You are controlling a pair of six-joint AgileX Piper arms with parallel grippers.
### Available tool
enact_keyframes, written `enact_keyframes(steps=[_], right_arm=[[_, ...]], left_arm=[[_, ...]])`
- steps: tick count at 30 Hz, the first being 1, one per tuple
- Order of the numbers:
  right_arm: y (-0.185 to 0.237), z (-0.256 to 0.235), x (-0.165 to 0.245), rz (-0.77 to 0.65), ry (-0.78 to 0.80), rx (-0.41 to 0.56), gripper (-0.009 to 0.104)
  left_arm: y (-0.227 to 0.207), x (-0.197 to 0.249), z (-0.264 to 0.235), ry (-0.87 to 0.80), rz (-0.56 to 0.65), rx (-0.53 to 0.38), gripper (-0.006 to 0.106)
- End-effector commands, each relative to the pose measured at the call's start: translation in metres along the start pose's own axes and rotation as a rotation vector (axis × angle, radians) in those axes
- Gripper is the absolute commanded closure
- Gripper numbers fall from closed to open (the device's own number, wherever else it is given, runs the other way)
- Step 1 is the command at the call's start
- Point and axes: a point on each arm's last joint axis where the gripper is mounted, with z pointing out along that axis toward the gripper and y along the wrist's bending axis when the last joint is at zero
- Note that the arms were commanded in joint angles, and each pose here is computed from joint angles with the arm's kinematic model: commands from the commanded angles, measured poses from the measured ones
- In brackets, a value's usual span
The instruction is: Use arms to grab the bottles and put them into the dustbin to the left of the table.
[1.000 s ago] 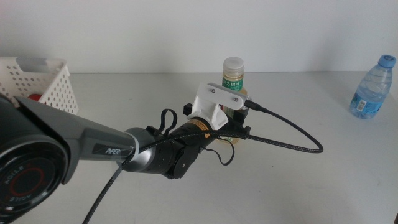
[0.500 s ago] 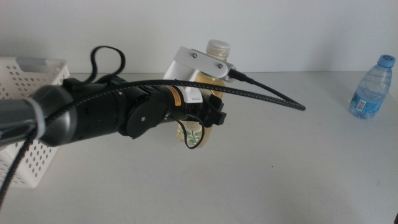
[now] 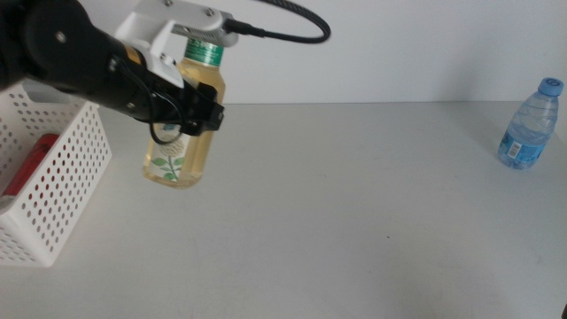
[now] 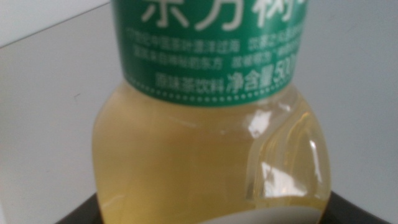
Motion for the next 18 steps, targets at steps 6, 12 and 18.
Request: enact_keyframes(steps=[6, 12, 18], right_arm=[[-0.001, -0.001, -0.01, -0.022, -0.078, 0.014, 0.025], [-0.001, -0.001, -0.01, -0.022, -0.078, 0.014, 0.025], [-0.001, -0.001, -0.01, -0.022, -0.078, 0.014, 0.025]], left_arm=[[0.041, -0.047, -0.076, -0.076, 0.021, 0.02, 0.102], [0.101, -0.048, -0.089, -0.019, -0.093, -0.088, 0.102], [0.157, -0.038, -0.088, 0.093, -0.154, -0.136, 0.102]])
